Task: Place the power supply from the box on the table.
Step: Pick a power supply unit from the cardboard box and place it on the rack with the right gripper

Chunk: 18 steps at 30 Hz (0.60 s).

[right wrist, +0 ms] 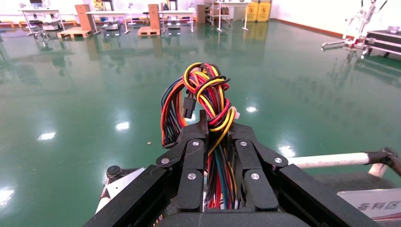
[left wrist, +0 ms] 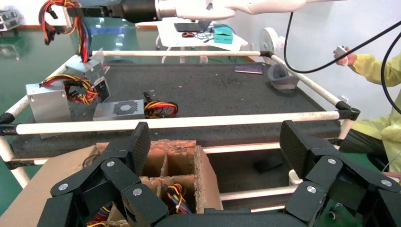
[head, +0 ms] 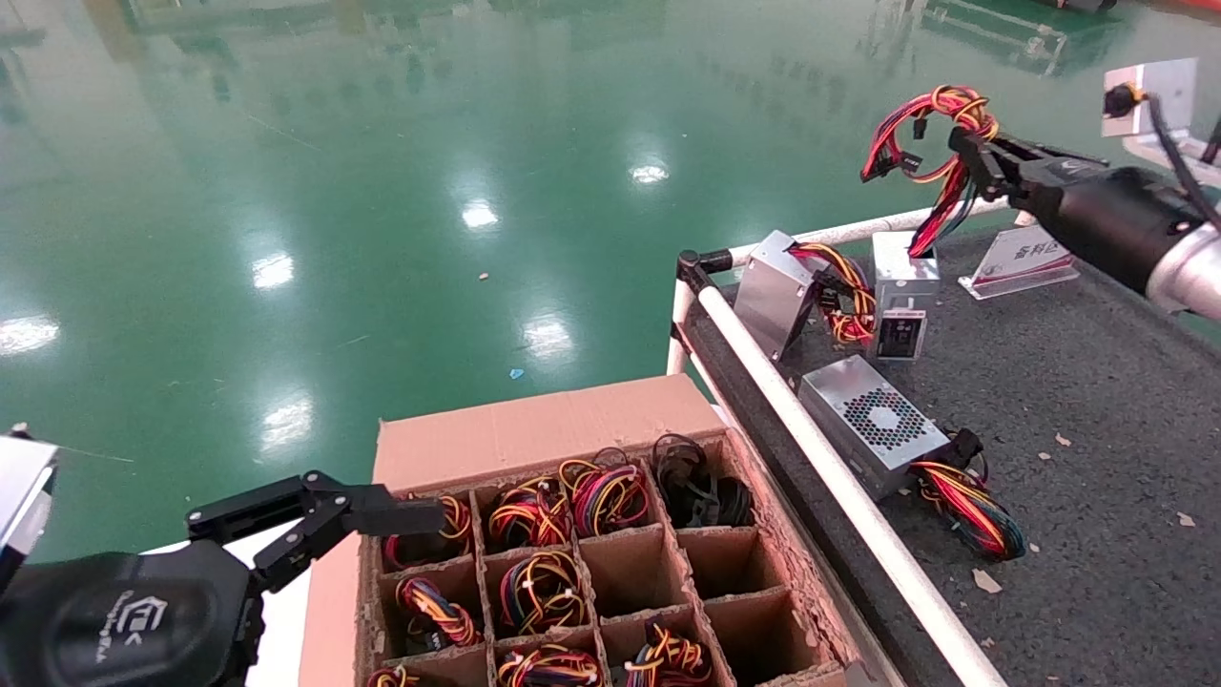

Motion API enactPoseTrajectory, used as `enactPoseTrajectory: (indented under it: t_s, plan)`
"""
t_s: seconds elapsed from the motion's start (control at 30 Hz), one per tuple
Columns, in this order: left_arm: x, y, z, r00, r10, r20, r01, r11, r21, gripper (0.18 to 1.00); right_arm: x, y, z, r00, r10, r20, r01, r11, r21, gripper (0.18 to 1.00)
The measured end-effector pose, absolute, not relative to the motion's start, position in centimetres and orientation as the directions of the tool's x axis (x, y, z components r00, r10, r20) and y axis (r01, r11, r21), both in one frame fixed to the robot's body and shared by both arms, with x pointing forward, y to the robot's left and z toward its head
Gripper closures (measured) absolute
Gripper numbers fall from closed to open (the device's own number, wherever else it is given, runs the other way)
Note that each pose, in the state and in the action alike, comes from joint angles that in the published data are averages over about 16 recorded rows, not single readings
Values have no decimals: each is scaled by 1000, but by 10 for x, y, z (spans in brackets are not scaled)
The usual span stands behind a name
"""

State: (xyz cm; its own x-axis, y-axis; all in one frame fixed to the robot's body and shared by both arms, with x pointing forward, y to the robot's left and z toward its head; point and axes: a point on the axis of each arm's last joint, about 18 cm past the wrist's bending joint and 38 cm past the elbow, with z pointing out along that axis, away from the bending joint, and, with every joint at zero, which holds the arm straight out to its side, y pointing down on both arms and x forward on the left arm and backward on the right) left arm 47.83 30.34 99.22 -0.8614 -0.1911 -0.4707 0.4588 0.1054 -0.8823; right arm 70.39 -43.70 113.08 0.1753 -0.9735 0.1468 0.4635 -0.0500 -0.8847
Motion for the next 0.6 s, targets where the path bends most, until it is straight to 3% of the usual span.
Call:
enactPoseTrajectory:
  t_s: [0.6]
  plan:
    - [478,303,992,-861,-191,-471,459,105,-882,184,733,-389,1131,196,-979,52,454,44,-890,941]
